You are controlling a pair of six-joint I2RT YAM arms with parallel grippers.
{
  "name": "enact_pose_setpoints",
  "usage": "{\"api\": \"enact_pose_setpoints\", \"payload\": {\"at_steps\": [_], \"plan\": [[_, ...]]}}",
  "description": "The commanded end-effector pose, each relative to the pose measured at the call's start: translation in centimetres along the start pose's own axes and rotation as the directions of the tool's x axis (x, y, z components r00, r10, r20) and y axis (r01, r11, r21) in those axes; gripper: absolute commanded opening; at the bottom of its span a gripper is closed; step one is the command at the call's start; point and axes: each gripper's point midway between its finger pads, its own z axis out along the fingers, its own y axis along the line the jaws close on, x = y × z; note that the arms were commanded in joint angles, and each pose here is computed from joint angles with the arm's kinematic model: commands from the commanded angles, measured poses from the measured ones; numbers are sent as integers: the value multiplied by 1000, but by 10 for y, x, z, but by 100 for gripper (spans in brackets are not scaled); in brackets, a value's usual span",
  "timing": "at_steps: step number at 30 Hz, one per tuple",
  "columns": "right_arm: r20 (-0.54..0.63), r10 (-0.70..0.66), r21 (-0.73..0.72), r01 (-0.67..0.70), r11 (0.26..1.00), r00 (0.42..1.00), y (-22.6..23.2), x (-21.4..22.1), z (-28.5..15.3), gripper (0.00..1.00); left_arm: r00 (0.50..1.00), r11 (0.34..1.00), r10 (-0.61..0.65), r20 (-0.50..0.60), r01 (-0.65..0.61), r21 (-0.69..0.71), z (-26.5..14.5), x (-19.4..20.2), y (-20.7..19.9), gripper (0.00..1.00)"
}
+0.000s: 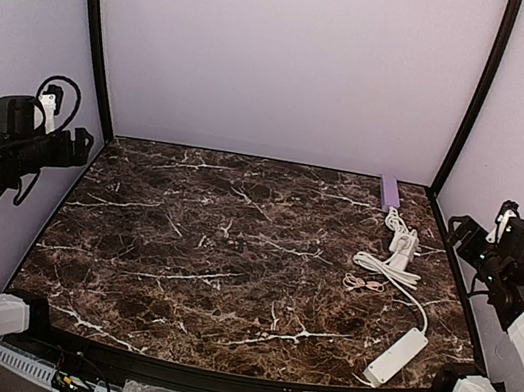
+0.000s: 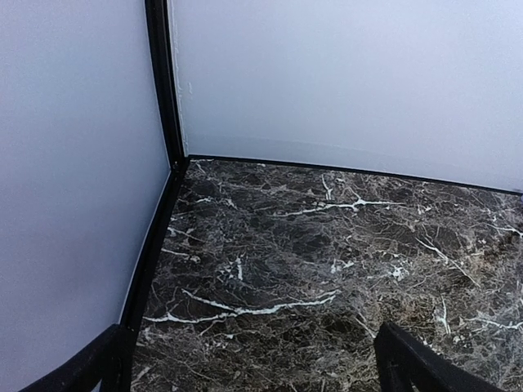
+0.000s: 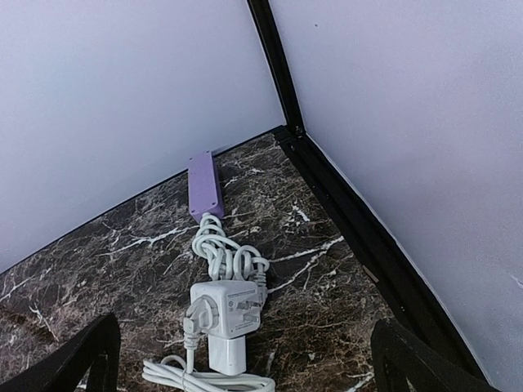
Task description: Pull the plug off the socket
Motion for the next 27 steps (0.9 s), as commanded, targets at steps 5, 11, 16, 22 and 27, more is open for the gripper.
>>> {"api": "enact_pose_setpoints", "payload": {"at_steps": [5,11,16,22,27], "plan": [[-20,37,58,-36,998,999,-9,2,2,99,1000,998,27,8,-27,-49,-3,8,10,99],[-20,6,-3,-6,1000,1000,2,-5,-8,99,997,996,36,-74,-31,79,16,26,-13,99],[-143,2,50,6,999,990,1,-1,-4,99,994,980,66,-90,-48,194,23,10,-53,99],[-364,-97,162,166,973,926,8,27,10,92,996,934,63,-68,-35,356,33,-38,-112,99],[-474,-120,155,217,964,872,15,52,23,90,994,914,75,-85,-35,403,56,-42,-130,99]]}}
